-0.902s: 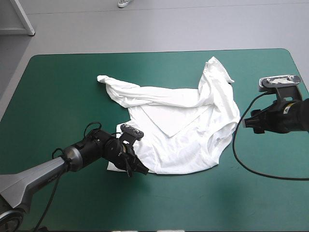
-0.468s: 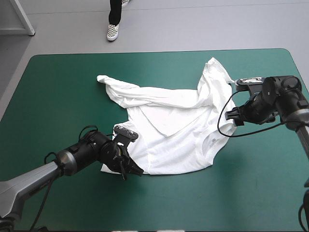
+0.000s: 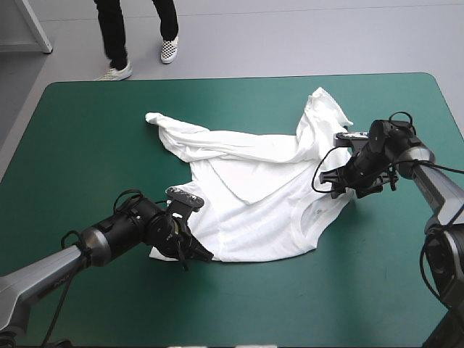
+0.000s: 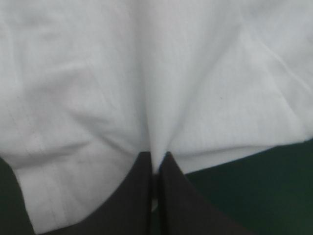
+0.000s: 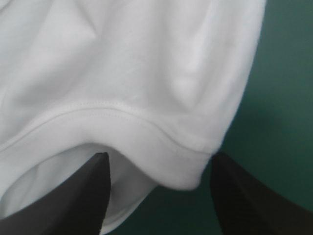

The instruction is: Fold the cloth

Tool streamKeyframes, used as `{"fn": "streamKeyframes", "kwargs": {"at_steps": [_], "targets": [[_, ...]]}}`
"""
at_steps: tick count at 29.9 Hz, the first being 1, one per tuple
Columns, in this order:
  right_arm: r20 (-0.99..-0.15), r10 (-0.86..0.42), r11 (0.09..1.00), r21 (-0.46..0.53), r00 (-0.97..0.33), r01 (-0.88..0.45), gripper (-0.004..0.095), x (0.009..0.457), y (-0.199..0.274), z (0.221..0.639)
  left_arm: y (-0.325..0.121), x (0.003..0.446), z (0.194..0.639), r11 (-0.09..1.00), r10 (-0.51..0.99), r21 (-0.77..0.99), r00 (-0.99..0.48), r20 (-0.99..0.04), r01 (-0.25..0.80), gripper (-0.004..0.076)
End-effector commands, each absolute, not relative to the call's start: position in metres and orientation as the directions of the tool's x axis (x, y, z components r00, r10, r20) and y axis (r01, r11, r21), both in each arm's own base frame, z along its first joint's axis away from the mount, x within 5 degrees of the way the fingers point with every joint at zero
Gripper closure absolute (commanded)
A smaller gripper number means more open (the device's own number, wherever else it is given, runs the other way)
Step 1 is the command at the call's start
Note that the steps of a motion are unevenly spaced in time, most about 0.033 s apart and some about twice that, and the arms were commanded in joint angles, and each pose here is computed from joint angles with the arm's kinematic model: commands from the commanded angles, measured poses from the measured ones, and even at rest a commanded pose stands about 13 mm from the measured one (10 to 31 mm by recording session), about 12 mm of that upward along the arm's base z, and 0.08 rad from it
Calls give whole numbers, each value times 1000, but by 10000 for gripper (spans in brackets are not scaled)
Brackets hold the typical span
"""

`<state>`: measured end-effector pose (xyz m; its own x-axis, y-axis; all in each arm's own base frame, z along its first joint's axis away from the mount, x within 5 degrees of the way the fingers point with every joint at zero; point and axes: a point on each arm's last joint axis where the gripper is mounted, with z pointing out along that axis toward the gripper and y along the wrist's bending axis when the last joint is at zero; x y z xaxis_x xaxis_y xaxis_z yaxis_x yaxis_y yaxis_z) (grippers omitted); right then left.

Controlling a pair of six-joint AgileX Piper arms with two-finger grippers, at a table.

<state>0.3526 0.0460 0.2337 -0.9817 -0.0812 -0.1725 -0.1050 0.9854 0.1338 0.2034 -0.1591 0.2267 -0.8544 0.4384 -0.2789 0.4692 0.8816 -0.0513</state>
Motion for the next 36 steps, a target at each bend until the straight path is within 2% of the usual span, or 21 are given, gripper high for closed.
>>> {"fn": "streamKeyframes", "kwargs": {"at_steps": [1, 10, 15, 21, 26, 28, 32, 36], "targets": [[-253, -71, 984, 143, -965, -110, 468, 357, 45, 249, -159, 202, 241, 882, 424, -63, -846, -324, 466, 732], [-322, -59, 984, 140, -945, -109, 925, 364, 45, 250, -159, 202, 241, 882, 424, -63, -845, -325, 466, 732], [-362, -103, 979, 126, -927, -158, 927, 359, 45, 268, -160, 204, 252, 881, 430, -53, -843, -322, 470, 732], [-503, -117, 976, 101, -856, -192, 927, 333, 43, 344, -157, 211, 322, 878, 445, 17, -803, -397, 479, 732], [-625, -125, 971, 81, -770, -224, 927, 299, 40, 419, -141, 207, 413, 891, 421, 100, -723, -547, 442, 732], [-687, -126, 970, 68, -716, -235, 927, 285, 39, 450, -133, 202, 453, 895, 400, 123, -652, -644, 428, 732], [-808, -107, 968, 49, -580, -247, 927, 247, 37, 513, -119, 187, 518, 901, 326, 107, -496, -805, 420, 732], [-915, -70, 969, 33, -398, -246, 926, 209, 33, 569, -103, 172, 564, 905, 293, 143, -346, -891, 400, 732]]}}
